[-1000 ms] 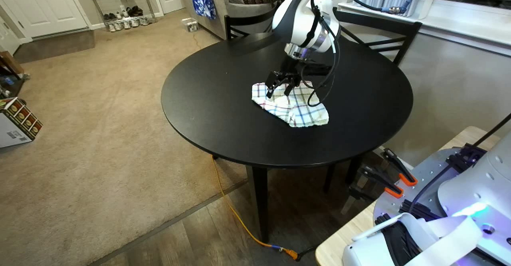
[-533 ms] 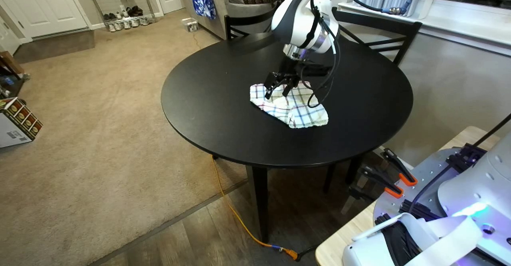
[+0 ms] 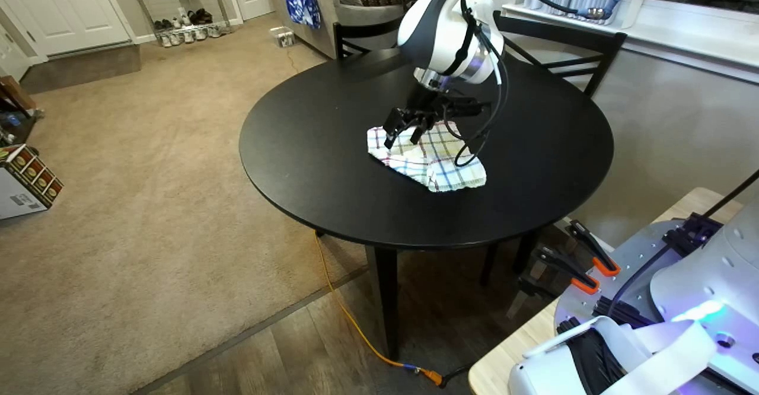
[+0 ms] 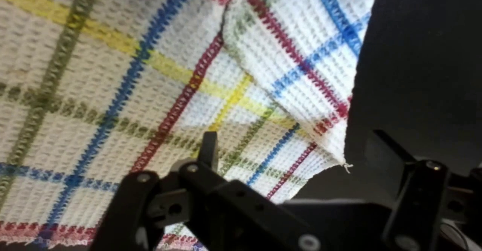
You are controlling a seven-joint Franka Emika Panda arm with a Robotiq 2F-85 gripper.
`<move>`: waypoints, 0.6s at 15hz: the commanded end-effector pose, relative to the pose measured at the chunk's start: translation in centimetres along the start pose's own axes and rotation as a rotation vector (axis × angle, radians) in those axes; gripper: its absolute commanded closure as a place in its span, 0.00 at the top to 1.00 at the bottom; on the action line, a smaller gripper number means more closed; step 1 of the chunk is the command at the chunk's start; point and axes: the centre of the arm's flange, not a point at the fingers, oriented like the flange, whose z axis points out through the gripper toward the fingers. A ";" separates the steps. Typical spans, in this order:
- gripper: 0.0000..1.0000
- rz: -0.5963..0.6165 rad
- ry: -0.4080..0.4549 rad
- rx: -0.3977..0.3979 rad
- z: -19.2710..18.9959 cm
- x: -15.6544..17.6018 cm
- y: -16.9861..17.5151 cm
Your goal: Unfold the towel fully
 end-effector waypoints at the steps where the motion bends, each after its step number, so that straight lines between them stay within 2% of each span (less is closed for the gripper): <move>1: 1.00 -0.048 -0.024 -0.023 -1.4 -1.3 -0.3; 9: 1.00 -0.078 -0.137 -0.006 -0.1 -1.1 1.7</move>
